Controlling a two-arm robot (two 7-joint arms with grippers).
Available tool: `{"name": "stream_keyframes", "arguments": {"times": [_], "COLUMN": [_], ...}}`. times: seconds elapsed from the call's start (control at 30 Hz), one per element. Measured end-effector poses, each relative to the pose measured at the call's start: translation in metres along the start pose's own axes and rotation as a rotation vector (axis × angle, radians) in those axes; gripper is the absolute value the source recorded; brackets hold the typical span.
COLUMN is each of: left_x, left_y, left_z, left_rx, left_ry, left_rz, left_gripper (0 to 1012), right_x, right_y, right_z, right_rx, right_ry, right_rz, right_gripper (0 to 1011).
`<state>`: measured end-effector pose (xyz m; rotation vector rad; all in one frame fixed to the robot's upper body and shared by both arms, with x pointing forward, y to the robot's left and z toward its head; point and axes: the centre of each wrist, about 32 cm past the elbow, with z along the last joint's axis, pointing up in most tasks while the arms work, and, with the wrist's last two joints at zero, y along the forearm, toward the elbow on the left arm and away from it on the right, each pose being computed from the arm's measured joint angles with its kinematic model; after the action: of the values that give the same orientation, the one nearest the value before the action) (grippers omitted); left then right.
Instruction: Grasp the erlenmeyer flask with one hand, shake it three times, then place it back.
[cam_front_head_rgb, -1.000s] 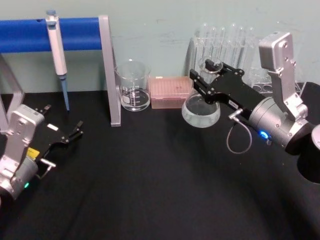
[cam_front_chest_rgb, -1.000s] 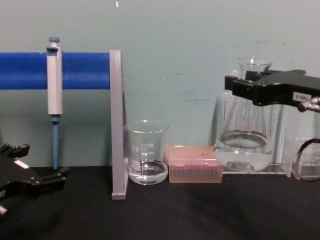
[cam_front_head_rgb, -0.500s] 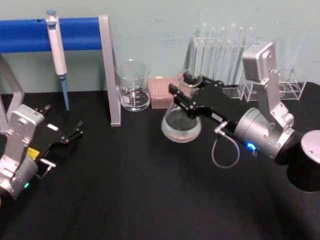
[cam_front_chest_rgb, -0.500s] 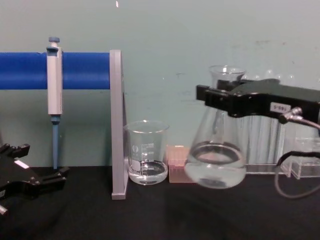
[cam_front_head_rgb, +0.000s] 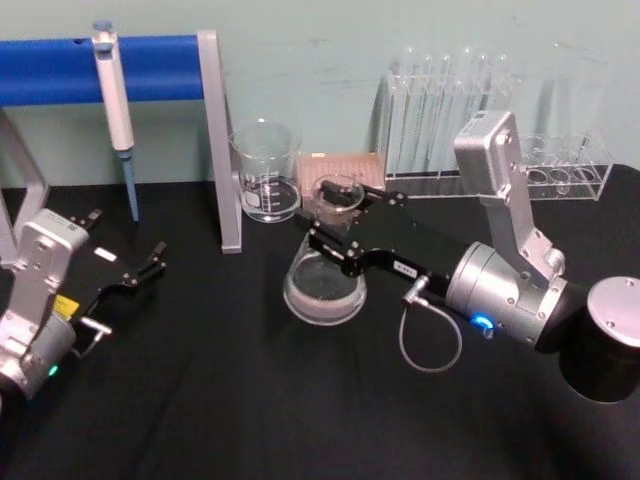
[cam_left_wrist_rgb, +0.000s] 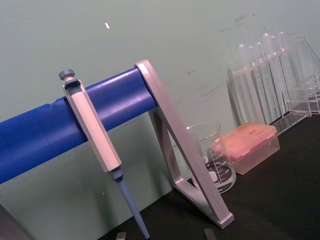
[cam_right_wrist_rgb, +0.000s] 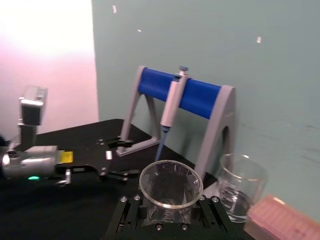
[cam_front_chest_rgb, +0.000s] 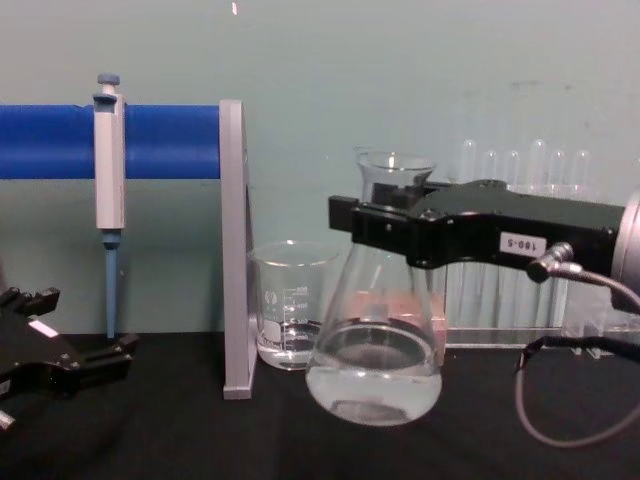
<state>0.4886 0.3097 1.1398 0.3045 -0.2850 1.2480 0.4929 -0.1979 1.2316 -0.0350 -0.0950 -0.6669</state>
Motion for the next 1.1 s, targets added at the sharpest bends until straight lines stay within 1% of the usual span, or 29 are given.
{"name": "stream_keyframes", "arguments": {"times": [0.3, 0.53, 0.63, 0.73, 1.1], "left_x": [0.0000, 0.0000, 0.0000, 0.0000, 0.0000], "left_y": [0.0000, 0.0000, 0.0000, 0.0000, 0.0000], "left_z": [0.0000, 0.0000, 0.0000, 0.0000, 0.0000], "left_rx": [0.000, 0.000, 0.000, 0.000, 0.000], "left_ry": [0.000, 0.000, 0.000, 0.000, 0.000], "left_rz": [0.000, 0.000, 0.000, 0.000, 0.000], "left_gripper": [1001, 1001, 1001, 1001, 1001], "right_x": [-0.002, -0.002, -0.001, 0.001, 0.012], "right_y": [-0.001, 0.000, 0.000, 0.000, -0.003], "right_z": [0.001, 0.001, 0.001, 0.001, -0.001], "right_rx": [0.007, 0.009, 0.009, 0.009, 0.004], "right_ry": [-0.007, -0.013, -0.014, -0.017, -0.029], "right_rz": [0.082, 0.119, 0.122, 0.103, -0.041], "right_gripper": [456, 456, 456, 456, 456]}}
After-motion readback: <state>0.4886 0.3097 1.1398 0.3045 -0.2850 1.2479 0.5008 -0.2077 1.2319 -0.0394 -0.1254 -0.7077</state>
